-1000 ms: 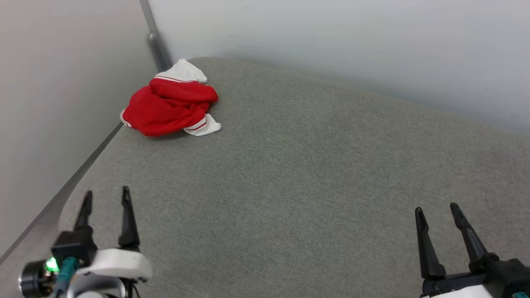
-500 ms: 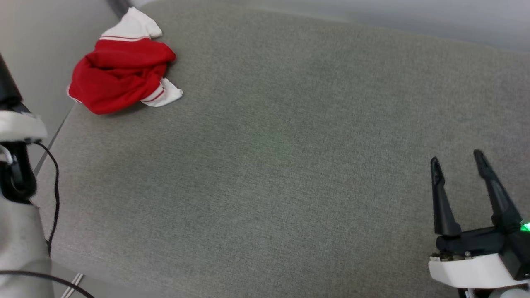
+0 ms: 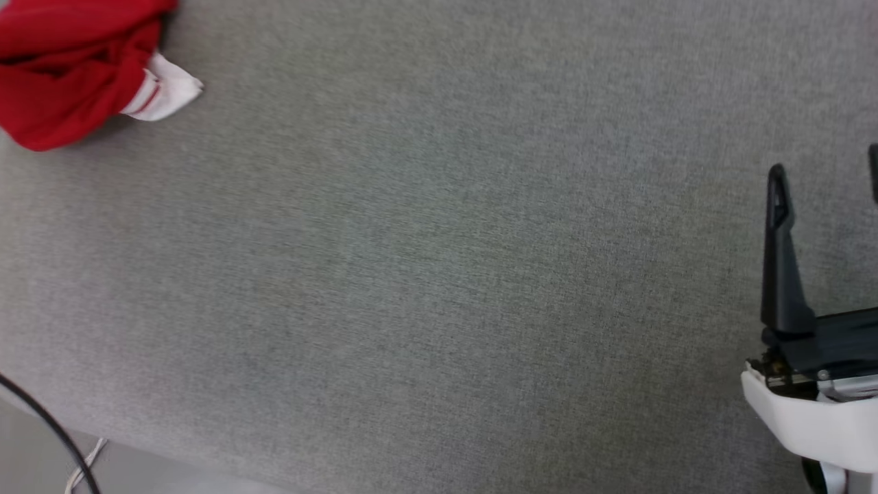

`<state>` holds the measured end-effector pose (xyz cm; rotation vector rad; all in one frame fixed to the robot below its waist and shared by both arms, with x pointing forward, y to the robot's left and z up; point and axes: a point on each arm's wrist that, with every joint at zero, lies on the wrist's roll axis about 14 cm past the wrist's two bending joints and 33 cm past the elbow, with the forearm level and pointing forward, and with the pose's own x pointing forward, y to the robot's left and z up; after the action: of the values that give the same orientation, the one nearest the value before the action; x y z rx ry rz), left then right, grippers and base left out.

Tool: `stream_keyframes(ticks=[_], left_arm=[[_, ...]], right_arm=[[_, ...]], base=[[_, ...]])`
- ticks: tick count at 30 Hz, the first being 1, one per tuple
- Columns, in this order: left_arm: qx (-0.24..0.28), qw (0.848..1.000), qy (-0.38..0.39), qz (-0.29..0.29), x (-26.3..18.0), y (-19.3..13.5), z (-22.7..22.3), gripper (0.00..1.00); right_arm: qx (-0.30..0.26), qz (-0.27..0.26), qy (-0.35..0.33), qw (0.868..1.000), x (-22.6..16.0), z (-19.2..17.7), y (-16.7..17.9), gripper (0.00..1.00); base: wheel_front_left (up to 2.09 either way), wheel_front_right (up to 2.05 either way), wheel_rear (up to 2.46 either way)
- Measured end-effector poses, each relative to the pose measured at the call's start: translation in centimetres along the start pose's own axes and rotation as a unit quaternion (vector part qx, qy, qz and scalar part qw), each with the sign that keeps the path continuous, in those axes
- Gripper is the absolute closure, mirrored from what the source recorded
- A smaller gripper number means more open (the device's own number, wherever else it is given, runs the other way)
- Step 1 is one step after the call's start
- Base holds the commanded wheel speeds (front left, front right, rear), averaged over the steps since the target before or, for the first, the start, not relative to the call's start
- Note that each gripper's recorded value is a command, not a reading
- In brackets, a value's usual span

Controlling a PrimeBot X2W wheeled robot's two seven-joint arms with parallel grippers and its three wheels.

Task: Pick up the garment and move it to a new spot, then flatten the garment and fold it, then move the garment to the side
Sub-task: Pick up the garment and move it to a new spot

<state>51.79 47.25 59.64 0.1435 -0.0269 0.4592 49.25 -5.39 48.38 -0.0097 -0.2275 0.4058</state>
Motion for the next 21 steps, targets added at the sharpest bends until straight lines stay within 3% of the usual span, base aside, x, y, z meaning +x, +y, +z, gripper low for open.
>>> stream_keyframes(ticks=[4,8,13,17,21], left_arm=[[-0.008,0.988,0.151,-0.014,0.5,-0.7,-6.5,0.0],[-0.047,0.952,0.3,-0.037,-0.8,-2.1,-11.9,0.0],[-0.057,0.912,0.404,-0.048,-2.5,-2.0,-15.4,0.0],[-0.064,0.87,0.484,-0.066,-4.7,-3.5,-19.1,0.0],[-0.066,0.844,0.527,-0.079,-6.0,-4.9,-21.5,0.0]], right_arm=[[-0.003,-0.006,0.003,1.0,0.1,-1.1,-0.8,0.0],[-0.008,-0.009,0.008,1.0,-0.1,-1.7,-1.2,0.0],[-0.014,-0.009,-0.001,1.0,0.1,-1.7,-1.4,0.0],[-0.015,-0.014,0.006,1.0,-0.1,-2.4,-1.9,0.0],[-0.019,-0.015,0.002,1.0,0.2,-2.7,-2.2,0.0]], base=[[0.0,0.0,0.0],[0.0,0.0,0.0],[0.0,0.0,0.0],[0.0,0.0,0.0],[0.0,0.0,0.0]])
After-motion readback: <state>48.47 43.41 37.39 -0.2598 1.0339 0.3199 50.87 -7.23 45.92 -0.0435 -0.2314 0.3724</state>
